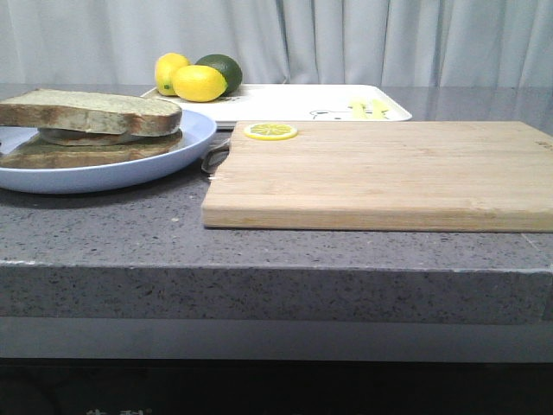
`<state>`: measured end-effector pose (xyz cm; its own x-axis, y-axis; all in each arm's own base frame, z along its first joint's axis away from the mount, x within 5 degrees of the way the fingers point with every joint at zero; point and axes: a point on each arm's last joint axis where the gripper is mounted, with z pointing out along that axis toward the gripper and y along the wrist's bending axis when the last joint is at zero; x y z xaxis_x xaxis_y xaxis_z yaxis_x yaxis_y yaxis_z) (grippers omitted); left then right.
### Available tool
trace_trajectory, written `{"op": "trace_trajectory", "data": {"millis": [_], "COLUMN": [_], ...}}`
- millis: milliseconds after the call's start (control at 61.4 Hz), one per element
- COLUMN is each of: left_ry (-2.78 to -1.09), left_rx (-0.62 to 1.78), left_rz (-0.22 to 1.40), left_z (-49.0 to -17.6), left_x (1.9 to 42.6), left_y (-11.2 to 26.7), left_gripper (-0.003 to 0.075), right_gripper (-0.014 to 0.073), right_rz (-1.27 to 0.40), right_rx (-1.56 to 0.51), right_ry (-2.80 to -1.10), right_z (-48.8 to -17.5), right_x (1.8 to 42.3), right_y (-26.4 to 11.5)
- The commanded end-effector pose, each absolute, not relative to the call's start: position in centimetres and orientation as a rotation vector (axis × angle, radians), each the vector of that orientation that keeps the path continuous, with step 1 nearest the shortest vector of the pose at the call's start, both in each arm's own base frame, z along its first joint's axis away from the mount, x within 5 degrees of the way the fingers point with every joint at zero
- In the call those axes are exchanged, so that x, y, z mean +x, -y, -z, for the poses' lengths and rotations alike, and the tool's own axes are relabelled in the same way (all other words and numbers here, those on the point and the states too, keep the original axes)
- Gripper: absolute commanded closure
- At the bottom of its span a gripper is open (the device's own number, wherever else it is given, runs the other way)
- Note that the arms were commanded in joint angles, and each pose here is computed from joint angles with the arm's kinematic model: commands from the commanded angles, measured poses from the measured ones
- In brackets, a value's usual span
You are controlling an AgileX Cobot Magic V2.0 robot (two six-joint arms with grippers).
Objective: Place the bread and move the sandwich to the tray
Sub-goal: 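Grip the blue plate rim with the left gripper and lift it, then carry the plate with the sandwich onto the white tray and lower it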
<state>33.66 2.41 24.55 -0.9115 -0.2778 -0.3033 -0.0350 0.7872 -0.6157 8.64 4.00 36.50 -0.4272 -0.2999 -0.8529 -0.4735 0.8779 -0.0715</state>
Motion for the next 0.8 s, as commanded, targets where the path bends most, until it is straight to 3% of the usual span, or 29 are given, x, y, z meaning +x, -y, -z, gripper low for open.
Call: {"op": "trace_trajectory", "data": {"millis": [0,407,635,781], "left_ry": [-2.503,-2.362,-2.273,-2.272], "left_rx": [-0.216,0.000,-0.045,-0.157], "left_rz": [0.949,0.938,0.965,1.041], "left_z": [-27.1,-32.7,-35.4,-35.5], "left_x": [33.6,35.6,38.7,41.3], "left_y": [-1.9,0.6,3.2,4.2], "left_gripper": [0.0732,0.0738,0.0738,0.0738], "right_gripper": [0.0277,0.0277,0.0277,0.0277], "right_rz": [-0.212,-0.212,-0.213,-0.212], "right_rx": [-0.530,-0.530,-0.531,-0.535], "right_ry": [-1.965,-1.968,-1.970,-1.983], "right_z": [-37.7,-37.7,-37.7,-37.6], "right_x": [8.9,8.9,8.9,8.8], "right_y": [-4.0,-3.9,-4.0,-3.9]}}
